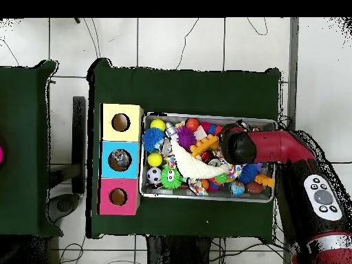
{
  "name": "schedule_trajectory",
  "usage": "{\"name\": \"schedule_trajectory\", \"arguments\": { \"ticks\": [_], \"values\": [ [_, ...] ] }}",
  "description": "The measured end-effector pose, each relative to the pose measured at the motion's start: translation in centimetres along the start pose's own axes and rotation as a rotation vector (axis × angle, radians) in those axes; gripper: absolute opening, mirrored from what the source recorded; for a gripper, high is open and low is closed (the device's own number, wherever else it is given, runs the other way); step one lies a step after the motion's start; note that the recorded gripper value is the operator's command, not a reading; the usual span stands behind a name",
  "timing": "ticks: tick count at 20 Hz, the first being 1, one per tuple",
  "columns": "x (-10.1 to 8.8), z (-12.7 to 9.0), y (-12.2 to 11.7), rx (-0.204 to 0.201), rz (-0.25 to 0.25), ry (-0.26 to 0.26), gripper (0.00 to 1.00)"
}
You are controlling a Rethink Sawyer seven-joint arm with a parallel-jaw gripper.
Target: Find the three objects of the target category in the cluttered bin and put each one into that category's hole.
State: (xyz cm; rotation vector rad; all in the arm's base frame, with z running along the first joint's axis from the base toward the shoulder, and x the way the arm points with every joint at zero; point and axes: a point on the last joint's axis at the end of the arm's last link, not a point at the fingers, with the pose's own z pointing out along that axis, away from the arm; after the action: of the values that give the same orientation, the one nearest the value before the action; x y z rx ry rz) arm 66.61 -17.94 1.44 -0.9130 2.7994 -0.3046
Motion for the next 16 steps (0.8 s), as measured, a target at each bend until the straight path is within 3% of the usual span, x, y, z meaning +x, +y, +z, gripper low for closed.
{"name": "schedule_trajectory", "arguments": {
  "ticks": [6,10,16],
  "values": [
    [1.7,-0.1,-1.8,0.072,0.004,0.006,1.00],
    [3.0,0.2,-2.5,0.089,0.022,0.015,1.00],
    [4.1,2.1,-2.1,0.068,0.073,0.017,1.00]
  ]
}}
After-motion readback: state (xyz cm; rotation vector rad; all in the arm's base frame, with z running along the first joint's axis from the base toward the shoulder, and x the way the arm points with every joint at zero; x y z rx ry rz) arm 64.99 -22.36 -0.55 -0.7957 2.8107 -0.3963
